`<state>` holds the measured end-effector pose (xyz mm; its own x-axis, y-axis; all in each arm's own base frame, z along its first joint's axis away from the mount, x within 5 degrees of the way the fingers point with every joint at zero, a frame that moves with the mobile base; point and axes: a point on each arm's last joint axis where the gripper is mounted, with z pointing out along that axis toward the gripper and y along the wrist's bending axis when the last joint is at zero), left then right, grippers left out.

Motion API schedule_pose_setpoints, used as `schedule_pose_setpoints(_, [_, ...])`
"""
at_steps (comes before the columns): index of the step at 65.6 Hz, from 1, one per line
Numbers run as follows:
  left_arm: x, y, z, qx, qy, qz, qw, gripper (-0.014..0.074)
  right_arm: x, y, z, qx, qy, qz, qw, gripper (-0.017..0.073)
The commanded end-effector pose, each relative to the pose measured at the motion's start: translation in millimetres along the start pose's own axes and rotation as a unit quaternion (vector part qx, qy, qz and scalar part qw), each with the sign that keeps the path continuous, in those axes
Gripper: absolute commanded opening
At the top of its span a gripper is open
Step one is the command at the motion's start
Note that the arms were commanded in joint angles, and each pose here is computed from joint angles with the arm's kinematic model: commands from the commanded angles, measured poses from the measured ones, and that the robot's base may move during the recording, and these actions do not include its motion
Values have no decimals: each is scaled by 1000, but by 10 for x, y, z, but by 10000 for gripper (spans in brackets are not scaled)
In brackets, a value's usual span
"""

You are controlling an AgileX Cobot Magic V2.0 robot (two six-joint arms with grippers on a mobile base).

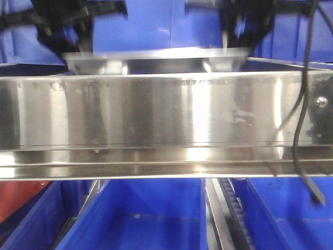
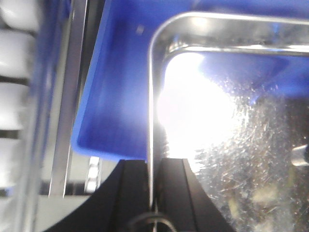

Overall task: Stack silver trays without gaps
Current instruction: 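Lift the silver tray with both grippers and pull it off the shelf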

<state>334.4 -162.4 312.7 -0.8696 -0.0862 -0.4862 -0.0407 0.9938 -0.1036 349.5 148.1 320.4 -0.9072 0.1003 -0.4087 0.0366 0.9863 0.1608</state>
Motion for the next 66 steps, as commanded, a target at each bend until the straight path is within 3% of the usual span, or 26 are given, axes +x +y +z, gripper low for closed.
schedule_pose_setpoints(1, [-19,16,-355,5,-49,4,999,-6,-30,-30,-387,-16,-60,4,998,-15])
schedule_pose_setpoints(11, [25,15,-804,11,-114,-11,993,-6,51,-47,-842,-36,-109,15,993,-15])
schedule_pose_setpoints(25, [245,-26,-1332,35,-159,5,987,-6,352,55,-1224,-20,-165,-23,986,-15])
schedule_pose_setpoints(38, [528,-14,-1524,43,-184,-9,982,-6,695,-31,-1369,-6,-193,-19,981,-15])
schedule_pose_setpoints(45, [716,-11,-1566,40,-188,2,981,-6,893,-98,-1450,-17,-199,-11,980,-15])
schedule_pose_setpoints(50, [853,-38,-1623,58,-189,7,980,-6,1006,-134,-1494,-21,-203,-11,979,-15])
schedule_pose_setpoints(56, [985,-66,-1657,67,-192,8,979,-6,1143,-171,-1506,-6,-195,-7,981,-15])
schedule_pose_setpoints(66, [1094,-45,-1682,41,-192,16,980,-6,1314,-117,-1478,2,-191,-18,982,-15])
